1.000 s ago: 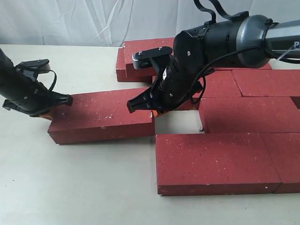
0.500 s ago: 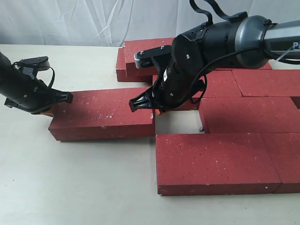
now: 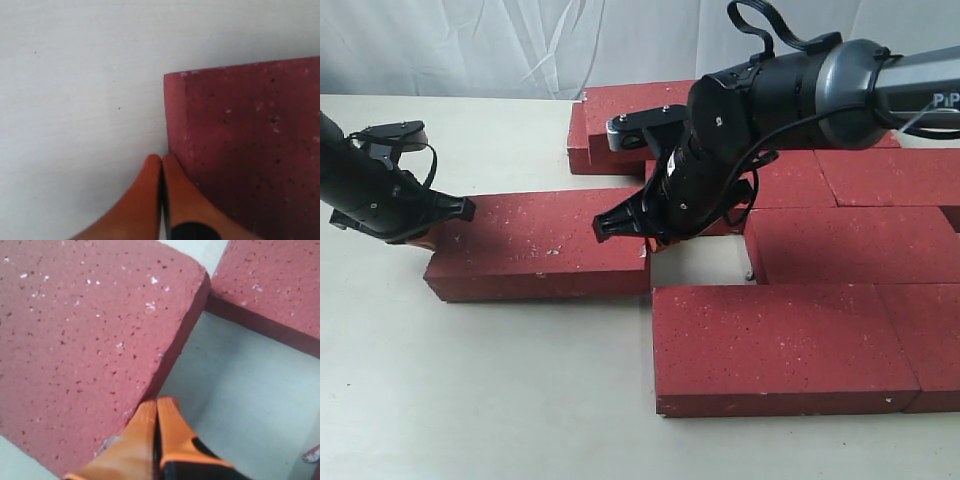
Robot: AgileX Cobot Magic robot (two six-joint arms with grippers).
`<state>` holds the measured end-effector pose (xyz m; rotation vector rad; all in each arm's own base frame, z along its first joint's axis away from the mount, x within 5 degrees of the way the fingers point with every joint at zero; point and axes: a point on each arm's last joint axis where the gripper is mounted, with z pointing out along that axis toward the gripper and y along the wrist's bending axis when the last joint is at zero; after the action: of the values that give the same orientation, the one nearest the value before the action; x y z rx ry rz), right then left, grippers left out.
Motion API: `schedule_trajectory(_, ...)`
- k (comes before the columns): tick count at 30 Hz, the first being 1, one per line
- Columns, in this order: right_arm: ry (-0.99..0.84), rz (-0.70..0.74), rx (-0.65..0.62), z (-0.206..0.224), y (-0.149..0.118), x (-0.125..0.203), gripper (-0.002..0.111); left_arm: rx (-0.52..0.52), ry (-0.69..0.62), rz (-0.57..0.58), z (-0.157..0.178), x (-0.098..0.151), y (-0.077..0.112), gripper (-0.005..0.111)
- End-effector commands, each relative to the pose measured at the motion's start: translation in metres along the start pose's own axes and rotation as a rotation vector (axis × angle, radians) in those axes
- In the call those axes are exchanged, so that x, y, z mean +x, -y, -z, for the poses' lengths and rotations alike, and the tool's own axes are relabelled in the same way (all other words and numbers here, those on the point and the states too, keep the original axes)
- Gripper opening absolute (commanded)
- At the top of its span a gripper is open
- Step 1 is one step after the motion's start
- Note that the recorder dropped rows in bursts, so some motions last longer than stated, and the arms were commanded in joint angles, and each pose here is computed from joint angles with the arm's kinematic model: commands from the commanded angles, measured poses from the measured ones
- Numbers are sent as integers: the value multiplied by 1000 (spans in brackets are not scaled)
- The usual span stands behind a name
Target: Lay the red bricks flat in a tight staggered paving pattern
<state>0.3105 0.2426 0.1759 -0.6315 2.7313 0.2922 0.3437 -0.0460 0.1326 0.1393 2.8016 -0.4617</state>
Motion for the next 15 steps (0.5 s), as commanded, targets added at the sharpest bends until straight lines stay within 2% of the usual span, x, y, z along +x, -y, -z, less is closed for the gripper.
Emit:
schedule_trajectory(1,29,-2,-28,3,-3,-3,-1,33,-14,8,0,0,7,0)
schedule_trajectory(9,82,8,-38,26,-5,-7,-1,21,-15,0,0,0,6,0)
schedule_trajectory(15,71,10,-36,27,-5,-6,-1,9,-22,-23,0,1,5,0)
